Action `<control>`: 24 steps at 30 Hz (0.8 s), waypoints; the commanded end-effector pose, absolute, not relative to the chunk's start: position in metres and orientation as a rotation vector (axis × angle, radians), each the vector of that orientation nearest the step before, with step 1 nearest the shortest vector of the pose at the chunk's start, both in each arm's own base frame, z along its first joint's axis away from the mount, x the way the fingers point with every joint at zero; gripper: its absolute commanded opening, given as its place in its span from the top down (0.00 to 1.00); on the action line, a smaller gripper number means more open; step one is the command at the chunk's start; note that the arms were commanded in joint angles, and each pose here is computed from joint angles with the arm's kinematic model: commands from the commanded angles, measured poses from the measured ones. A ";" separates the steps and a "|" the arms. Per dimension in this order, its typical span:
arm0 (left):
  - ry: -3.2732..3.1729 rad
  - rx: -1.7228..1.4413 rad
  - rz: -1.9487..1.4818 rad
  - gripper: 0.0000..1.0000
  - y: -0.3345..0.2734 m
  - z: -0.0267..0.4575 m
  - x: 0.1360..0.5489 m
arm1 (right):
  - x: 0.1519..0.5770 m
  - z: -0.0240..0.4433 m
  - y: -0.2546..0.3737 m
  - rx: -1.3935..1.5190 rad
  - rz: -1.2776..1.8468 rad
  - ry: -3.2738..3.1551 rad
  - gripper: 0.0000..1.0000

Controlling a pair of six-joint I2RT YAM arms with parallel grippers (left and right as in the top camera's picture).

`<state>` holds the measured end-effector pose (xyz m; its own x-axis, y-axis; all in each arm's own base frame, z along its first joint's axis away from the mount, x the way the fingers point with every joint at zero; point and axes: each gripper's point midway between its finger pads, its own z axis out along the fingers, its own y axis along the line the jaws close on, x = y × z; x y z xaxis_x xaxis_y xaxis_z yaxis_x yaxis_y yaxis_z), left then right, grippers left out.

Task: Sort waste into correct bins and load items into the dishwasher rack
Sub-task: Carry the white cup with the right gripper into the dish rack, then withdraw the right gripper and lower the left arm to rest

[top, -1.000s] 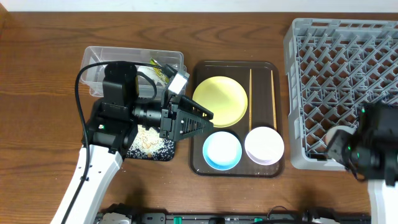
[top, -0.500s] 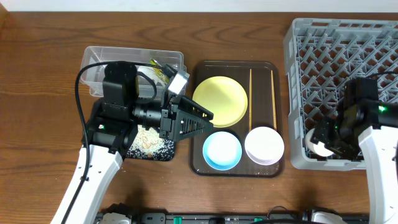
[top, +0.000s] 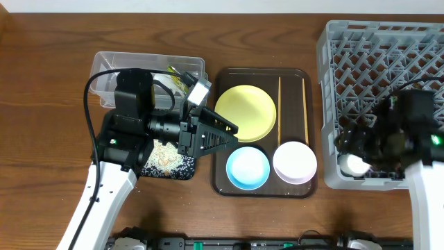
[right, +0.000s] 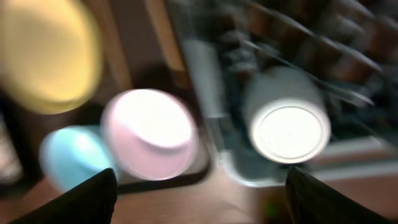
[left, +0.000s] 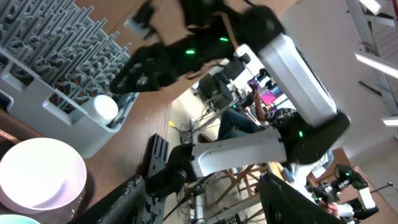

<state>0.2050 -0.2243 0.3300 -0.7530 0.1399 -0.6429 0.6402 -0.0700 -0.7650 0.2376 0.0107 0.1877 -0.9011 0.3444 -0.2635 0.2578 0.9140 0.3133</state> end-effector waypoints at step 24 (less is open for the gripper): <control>2.148 0.419 -1.593 0.47 -0.216 0.293 0.249 | 0.208 0.259 0.094 -0.203 0.642 2.475 0.19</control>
